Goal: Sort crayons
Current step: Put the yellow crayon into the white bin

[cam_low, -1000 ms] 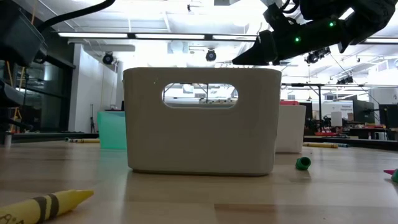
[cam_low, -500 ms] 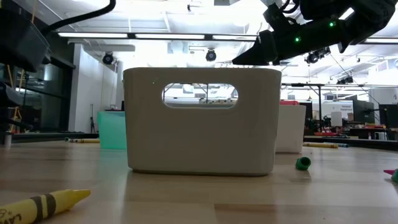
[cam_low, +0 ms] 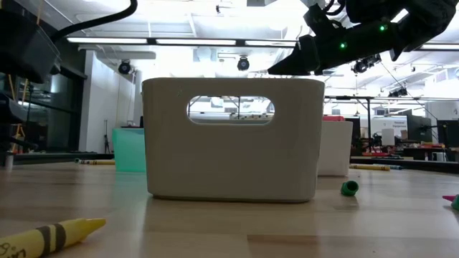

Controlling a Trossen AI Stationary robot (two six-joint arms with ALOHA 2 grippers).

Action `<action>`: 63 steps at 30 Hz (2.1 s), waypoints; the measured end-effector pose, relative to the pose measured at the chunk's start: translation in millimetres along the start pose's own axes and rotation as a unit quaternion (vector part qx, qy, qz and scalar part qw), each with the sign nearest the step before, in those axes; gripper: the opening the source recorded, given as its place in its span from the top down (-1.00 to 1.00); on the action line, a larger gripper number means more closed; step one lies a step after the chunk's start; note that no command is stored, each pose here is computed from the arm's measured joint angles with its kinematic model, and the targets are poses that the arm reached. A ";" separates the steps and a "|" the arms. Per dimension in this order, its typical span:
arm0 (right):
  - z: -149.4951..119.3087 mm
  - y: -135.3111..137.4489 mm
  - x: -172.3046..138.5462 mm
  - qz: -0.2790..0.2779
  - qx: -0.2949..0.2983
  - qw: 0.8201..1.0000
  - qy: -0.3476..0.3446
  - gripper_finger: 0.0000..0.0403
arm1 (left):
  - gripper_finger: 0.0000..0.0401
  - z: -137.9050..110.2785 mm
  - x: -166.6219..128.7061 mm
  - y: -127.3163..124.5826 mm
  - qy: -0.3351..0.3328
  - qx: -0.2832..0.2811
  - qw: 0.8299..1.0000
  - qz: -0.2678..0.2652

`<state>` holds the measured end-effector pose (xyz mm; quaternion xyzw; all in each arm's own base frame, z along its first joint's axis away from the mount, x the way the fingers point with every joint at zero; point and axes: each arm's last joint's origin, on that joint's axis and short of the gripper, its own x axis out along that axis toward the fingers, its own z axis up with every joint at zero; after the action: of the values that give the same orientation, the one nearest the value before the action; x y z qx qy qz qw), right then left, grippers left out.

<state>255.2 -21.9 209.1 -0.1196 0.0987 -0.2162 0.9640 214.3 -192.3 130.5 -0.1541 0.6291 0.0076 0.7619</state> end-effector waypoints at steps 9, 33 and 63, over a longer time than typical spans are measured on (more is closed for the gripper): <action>-0.1 0.0 0.0 0.000 0.000 1.000 0.000 0.33 | 1.00 13.8 -12.1 8.9 -0.030 0.031 0.999 -0.004; -1.8 0.4 0.0 0.002 -0.004 1.000 0.009 0.33 | 1.00 34.5 -62.4 21.5 -0.191 0.131 0.972 0.045; 10.0 -2.4 -0.5 -0.013 -0.020 0.999 -0.049 0.33 | 1.00 121.1 -84.6 199.3 -0.659 0.208 0.723 -0.002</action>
<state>256.2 -21.9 219.4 -0.1507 0.0544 -0.2206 0.9621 271.5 42.6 186.3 0.0511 -0.0461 -0.0251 0.9973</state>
